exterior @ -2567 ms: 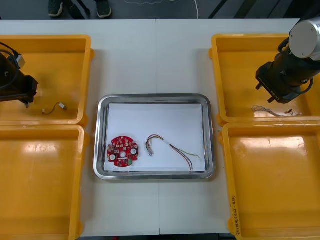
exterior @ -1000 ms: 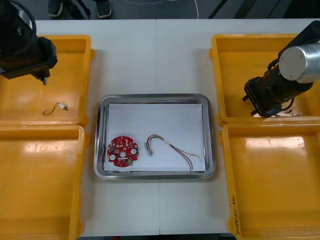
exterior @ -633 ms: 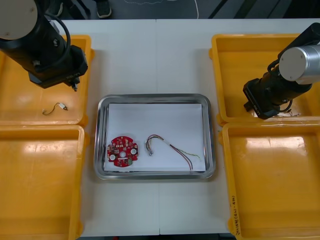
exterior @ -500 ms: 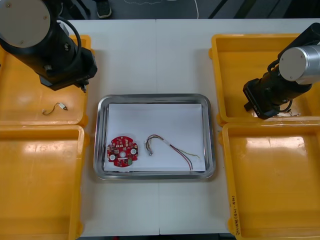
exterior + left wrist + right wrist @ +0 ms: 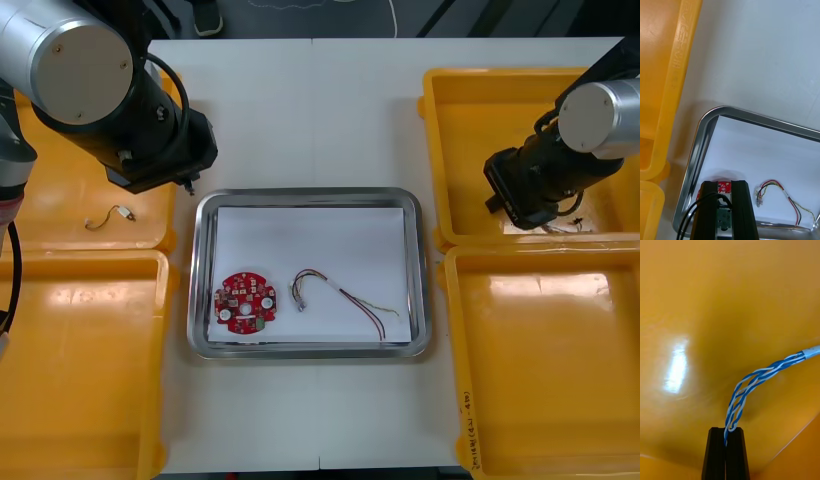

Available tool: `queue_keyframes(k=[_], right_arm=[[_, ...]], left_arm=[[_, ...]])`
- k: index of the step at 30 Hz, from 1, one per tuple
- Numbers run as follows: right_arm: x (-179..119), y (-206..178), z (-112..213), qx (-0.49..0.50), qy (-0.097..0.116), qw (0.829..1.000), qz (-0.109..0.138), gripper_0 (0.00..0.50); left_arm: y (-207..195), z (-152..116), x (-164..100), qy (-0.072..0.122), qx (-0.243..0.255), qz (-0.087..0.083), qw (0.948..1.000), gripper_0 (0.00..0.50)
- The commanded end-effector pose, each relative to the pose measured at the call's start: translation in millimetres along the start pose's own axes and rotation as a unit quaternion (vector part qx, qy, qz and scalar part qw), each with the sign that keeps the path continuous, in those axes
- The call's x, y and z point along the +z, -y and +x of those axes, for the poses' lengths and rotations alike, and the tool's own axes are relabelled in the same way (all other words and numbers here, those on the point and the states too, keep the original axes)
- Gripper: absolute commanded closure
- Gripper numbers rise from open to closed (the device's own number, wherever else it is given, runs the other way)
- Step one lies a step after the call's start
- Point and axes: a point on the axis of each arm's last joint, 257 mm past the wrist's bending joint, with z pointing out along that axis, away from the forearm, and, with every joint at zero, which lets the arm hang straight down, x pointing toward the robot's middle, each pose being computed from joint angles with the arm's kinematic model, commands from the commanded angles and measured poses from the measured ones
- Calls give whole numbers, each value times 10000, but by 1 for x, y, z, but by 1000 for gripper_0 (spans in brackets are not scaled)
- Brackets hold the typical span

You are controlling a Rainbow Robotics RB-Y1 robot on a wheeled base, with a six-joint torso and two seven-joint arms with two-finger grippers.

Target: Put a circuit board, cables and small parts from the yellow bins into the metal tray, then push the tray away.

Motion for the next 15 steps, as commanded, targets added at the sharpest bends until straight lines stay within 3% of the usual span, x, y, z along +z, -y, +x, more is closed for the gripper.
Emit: queue_keyframes(k=[1,3,9,15], right_arm=[[-47,-55,-13,-236,213,9981,-528,500],[-58,-70,-15,-339,305,9967,-667,500],[-66,-94,-23,-458,493,9922,-1050,500],[-45,-95,-30,-559,603,9907,-1086,500]], left_arm=[[3,5,1,69,72,46,9999,500],[1,14,11,23,98,-77,9999,500],[2,37,34,-29,6,-139,9999,500],[6,49,44,-105,183,-130,9997,500]])
